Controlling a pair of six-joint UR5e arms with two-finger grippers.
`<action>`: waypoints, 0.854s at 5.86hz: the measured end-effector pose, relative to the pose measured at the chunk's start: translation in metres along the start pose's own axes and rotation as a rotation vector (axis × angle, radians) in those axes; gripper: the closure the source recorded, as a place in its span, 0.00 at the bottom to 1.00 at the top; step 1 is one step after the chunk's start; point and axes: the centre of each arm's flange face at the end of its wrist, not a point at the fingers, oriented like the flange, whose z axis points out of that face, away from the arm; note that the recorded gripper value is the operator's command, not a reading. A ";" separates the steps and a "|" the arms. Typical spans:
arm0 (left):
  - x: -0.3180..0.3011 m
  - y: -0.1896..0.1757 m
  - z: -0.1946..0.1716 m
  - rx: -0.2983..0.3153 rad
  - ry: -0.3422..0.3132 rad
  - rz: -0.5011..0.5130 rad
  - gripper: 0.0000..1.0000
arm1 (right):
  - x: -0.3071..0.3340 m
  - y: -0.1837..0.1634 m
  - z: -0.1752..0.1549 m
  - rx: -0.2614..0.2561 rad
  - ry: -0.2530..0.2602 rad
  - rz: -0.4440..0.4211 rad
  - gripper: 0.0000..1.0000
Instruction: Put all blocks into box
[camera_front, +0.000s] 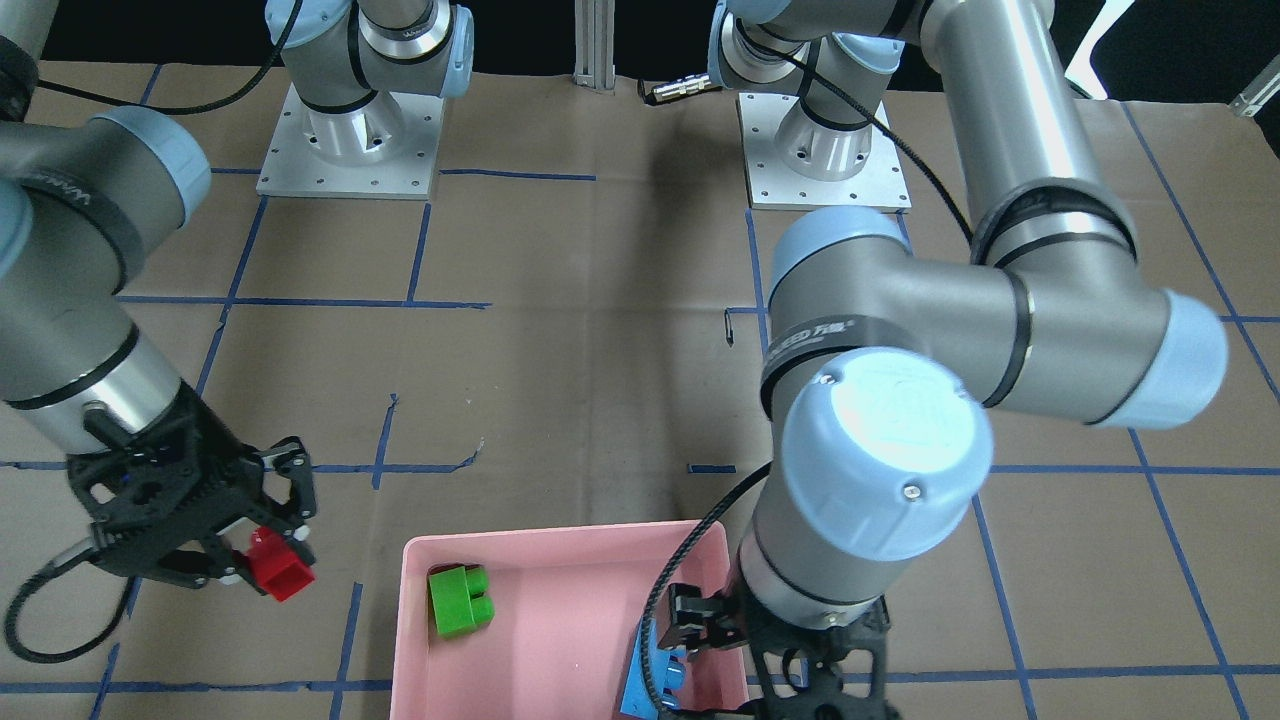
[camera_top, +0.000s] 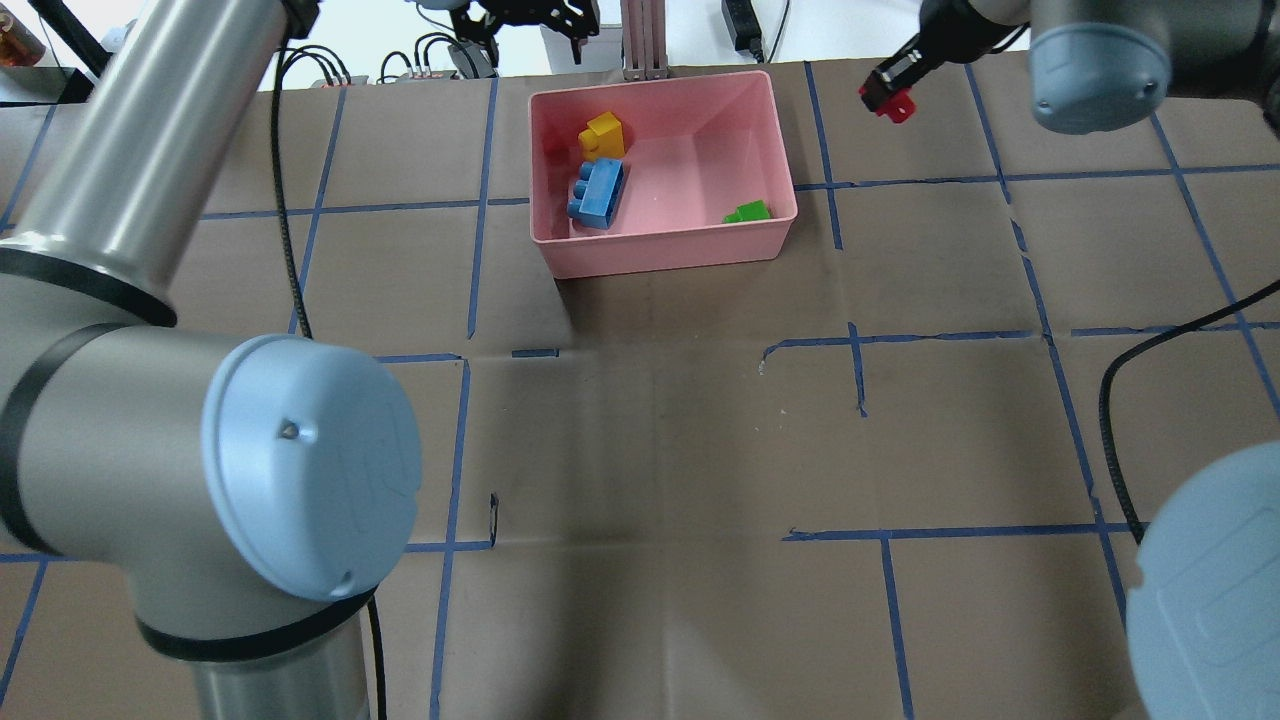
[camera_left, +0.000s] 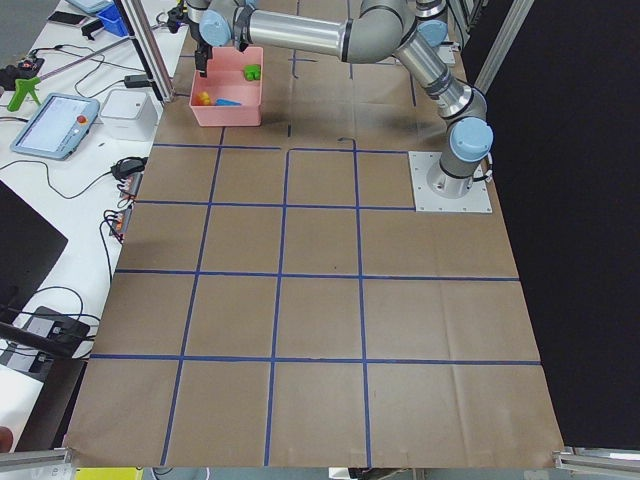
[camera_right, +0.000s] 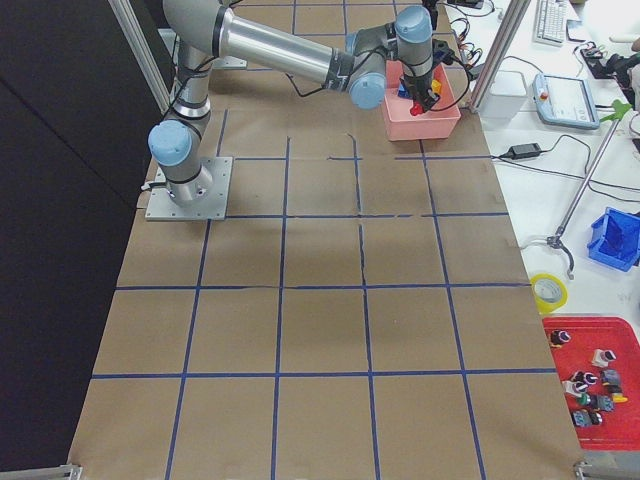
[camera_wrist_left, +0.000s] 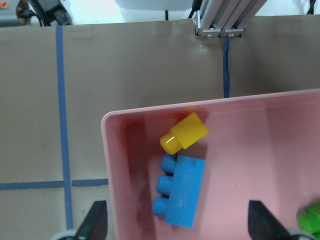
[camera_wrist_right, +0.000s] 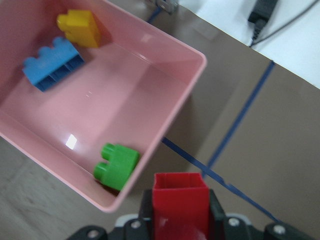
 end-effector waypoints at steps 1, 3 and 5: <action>-0.040 0.027 -0.029 -0.040 -0.006 0.028 0.00 | -0.037 -0.031 0.033 0.043 -0.088 0.023 0.95; -0.086 0.124 -0.076 -0.085 -0.001 0.051 0.00 | -0.076 -0.072 0.091 0.094 -0.146 0.010 0.01; -0.088 0.209 -0.094 -0.077 0.000 0.046 0.00 | -0.085 -0.076 0.106 0.060 -0.103 -0.003 0.00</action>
